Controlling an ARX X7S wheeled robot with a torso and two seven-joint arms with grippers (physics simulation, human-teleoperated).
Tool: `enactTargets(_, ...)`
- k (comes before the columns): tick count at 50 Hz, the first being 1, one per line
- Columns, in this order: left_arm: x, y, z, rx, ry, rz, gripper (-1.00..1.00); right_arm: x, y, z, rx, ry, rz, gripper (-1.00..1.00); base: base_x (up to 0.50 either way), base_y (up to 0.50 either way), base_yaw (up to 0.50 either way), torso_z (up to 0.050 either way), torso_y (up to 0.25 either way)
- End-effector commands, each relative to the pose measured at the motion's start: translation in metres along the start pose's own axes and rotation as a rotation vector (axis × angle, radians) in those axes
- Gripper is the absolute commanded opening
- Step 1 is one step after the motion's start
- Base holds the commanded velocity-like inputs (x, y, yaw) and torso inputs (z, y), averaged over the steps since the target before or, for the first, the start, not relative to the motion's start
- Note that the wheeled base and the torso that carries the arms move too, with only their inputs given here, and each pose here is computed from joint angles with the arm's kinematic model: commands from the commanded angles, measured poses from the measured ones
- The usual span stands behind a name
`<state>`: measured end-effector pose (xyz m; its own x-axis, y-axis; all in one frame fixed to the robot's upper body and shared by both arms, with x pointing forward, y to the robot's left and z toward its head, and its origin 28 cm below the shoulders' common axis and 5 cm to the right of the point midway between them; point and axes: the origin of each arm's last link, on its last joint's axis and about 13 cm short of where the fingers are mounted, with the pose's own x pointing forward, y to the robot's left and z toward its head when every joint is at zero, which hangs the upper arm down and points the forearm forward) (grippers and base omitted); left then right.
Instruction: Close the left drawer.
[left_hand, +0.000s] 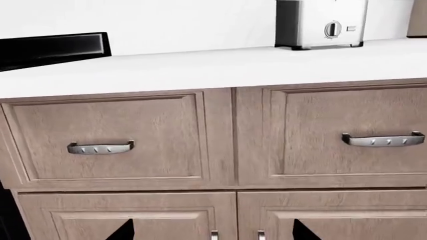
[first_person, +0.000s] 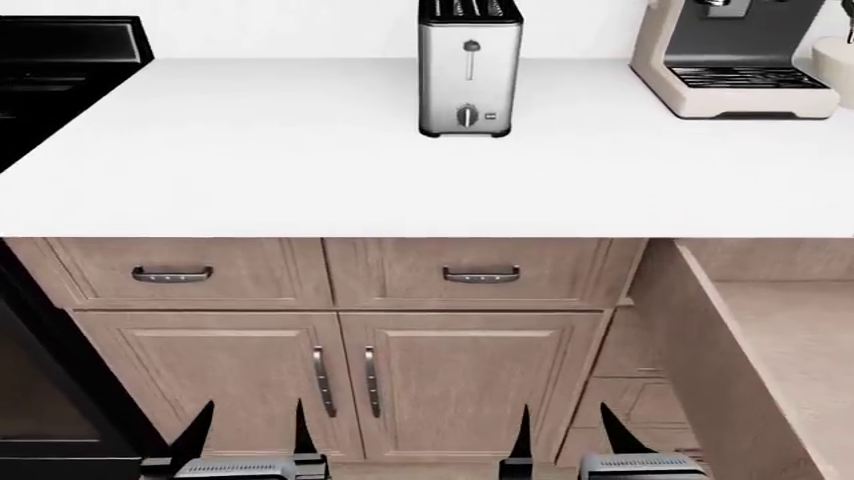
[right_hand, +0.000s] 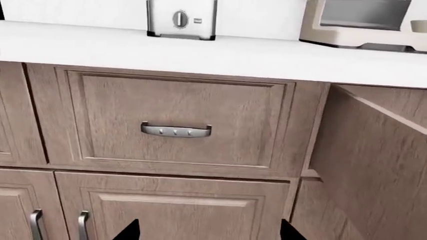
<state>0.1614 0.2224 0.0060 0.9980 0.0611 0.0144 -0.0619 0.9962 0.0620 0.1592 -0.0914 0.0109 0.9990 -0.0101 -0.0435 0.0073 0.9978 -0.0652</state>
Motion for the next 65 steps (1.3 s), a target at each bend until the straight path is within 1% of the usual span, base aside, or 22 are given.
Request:
enactTargets(1,0.0,0.0,0.001,0.0,-0.001,0.0,1.0,0.0,0.0,0.0,-0.003,0.0,-0.002,1.0,0.5,0.0,0.0,0.0,0.015)
enactTargets(15,-0.001,0.0,0.0,0.002,-0.001,0.001,1.0,-0.001,0.001,0.0,-0.012,-0.007,-0.007,1.0,0.47,0.0,0.0,0.0,0.0)
enactTargets(24,0.0,0.0,0.0,0.002,0.0,0.0,1.0,0.0,0.001,0.0,-0.011,-0.007,-0.006,1.0,0.32,0.0,0.0,0.0,0.0)
enactTargets(28,0.0,0.0,0.0,0.002,0.0,-0.001,1.0,0.0,0.001,0.0,-0.012,-0.012,-0.005,1.0,0.0,0.0,0.0,0.0,0.0)
enactTargets(32,0.0,0.0,-0.001,0.007,0.004,0.0,1.0,0.0,0.001,0.0,0.016,-0.011,0.002,1.0,0.0,0.0,0.0,0.0,0.0)
enactTargets(33,0.001,0.0,0.0,0.003,0.006,-0.002,1.0,0.0,0.001,0.003,0.08,-0.022,0.025,1.0,0.0,0.0,0.0,0.0,0.0)
enactTargets(34,0.001,0.0,0.0,0.001,0.005,-0.003,1.0,0.0,0.001,0.003,0.086,-0.023,0.024,1.0,0.0,0.0,0.0,0.0,0.0)
enactTargets(36,0.001,0.0,0.001,0.0,0.005,-0.004,1.0,0.0,0.002,0.002,0.022,-0.011,0.018,1.0,0.0,0.0,0.0,0.0,0.0)
enactTargets(38,0.001,0.0,0.001,0.014,0.005,0.0,1.0,0.001,0.002,0.003,0.026,-0.007,0.005,1.0,0.0,0.0,0.0,0.0,0.0)
enactTargets(39,0.001,0.001,0.003,0.004,0.007,0.001,1.0,0.001,0.002,0.007,0.035,-0.01,0.009,1.0,0.0,0.0,0.0,0.0,0.0)
enactTargets(40,0.0,0.0,0.005,0.009,0.008,0.002,1.0,0.002,0.002,0.008,0.013,0.001,0.002,1.0,0.0,0.0,0.0,0.0,0.0)
enactTargets(41,0.0,0.0,0.007,0.012,0.004,0.003,1.0,0.002,0.002,0.009,0.014,-0.002,0.004,1.0,0.0,0.0,0.0,0.0,0.0)
enactTargets(44,-0.001,0.001,0.012,0.021,0.02,0.012,1.0,0.002,0.004,0.014,0.049,0.022,0.012,1.0,0.0,0.0,0.0,0.0,0.0)
enactTargets(45,-0.003,0.001,0.016,0.029,0.014,0.01,1.0,0.002,0.005,0.016,0.027,0.034,0.011,1.0,0.0,0.0,0.0,0.0,0.0)
enactTargets(46,-0.003,0.001,0.017,0.032,0.013,0.01,1.0,0.003,0.006,0.018,0.027,0.039,0.009,1.0,0.0,0.0,0.0,0.0,0.01)
enactTargets(48,-0.001,0.005,0.027,0.016,0.006,0.024,1.0,0.003,0.008,0.03,0.015,0.037,0.016,1.0,0.0,0.0,0.0,0.0,0.0)
enactTargets(53,-0.003,0.008,0.044,0.04,-0.007,0.025,1.0,-0.002,0.008,0.059,-0.016,0.013,0.005,1.0,0.0,0.0,0.0,0.0,0.0)
enactTargets(56,-0.002,0.014,0.066,0.061,-0.059,0.035,1.0,-0.01,0.007,0.074,-0.037,-0.002,0.006,1.0,0.0,0.0,0.0,0.0,0.0)
enactTargets(59,-0.004,0.021,0.085,0.066,-0.083,0.05,1.0,-0.017,0.007,0.088,-0.042,-0.021,0.011,1.0,0.0,0.0,0.0,0.0,0.0)
enactTargets(61,-0.004,0.022,0.088,0.069,-0.088,0.05,1.0,-0.021,0.007,0.096,-0.041,-0.033,0.017,1.0,0.0,0.0,0.0,0.0,0.0)
enactTargets(62,-0.006,0.025,0.097,0.062,-0.097,0.054,1.0,-0.025,0.006,0.102,-0.042,-0.041,0.016,1.0,0.0,0.0,0.0,0.0,0.0)
enactTargets(65,-0.009,0.028,0.107,0.054,-0.103,0.052,1.0,-0.031,0.005,0.113,-0.052,-0.05,0.016,1.0,0.0,0.0,0.0,0.0,0.0)
